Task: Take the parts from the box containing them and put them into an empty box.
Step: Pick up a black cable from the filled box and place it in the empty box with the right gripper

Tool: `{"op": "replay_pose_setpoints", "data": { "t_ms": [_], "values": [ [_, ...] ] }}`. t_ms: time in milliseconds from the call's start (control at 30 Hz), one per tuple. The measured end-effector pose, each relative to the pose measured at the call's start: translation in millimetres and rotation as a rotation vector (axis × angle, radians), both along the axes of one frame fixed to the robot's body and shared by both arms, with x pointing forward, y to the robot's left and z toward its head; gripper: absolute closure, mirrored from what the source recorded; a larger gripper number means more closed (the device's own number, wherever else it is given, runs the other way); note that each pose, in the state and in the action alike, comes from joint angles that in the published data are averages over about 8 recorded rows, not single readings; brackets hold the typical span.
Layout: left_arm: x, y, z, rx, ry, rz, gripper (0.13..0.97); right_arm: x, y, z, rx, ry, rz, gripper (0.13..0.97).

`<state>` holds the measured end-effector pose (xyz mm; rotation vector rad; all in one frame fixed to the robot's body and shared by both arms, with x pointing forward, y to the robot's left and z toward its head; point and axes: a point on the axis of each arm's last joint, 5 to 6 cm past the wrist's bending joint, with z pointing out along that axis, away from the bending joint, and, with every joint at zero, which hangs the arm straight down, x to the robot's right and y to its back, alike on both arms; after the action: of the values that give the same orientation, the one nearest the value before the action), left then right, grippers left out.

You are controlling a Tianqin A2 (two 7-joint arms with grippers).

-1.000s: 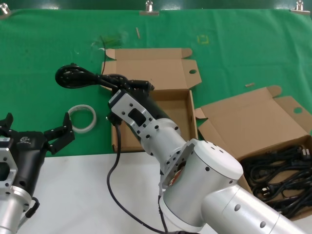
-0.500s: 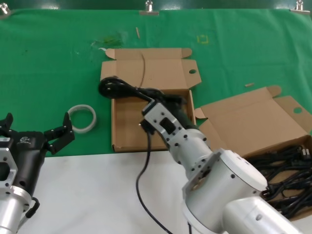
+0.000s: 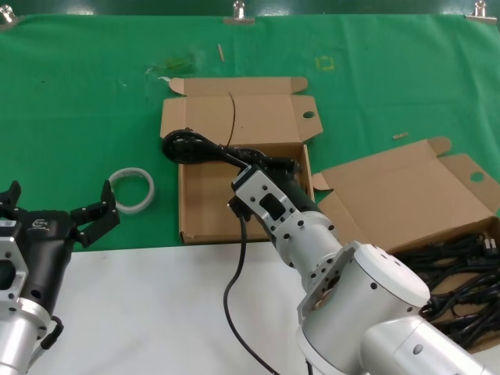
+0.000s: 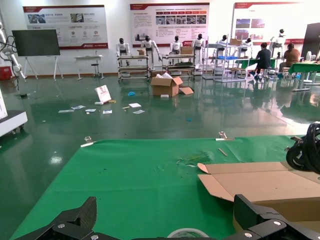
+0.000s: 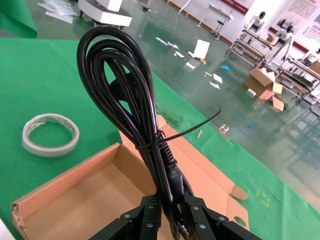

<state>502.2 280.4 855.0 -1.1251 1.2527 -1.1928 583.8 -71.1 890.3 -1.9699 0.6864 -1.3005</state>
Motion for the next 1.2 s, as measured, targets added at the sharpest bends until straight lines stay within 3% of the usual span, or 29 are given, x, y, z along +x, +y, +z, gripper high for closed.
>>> {"op": "replay_pose_setpoints", "data": {
  "t_ms": [1200],
  "values": [
    [0.0,0.0,0.0,0.0,0.0,0.0,0.132,-3.5,-19.4,-17.8,-0.063,0.074,-0.087,0.892]
  ]
}}
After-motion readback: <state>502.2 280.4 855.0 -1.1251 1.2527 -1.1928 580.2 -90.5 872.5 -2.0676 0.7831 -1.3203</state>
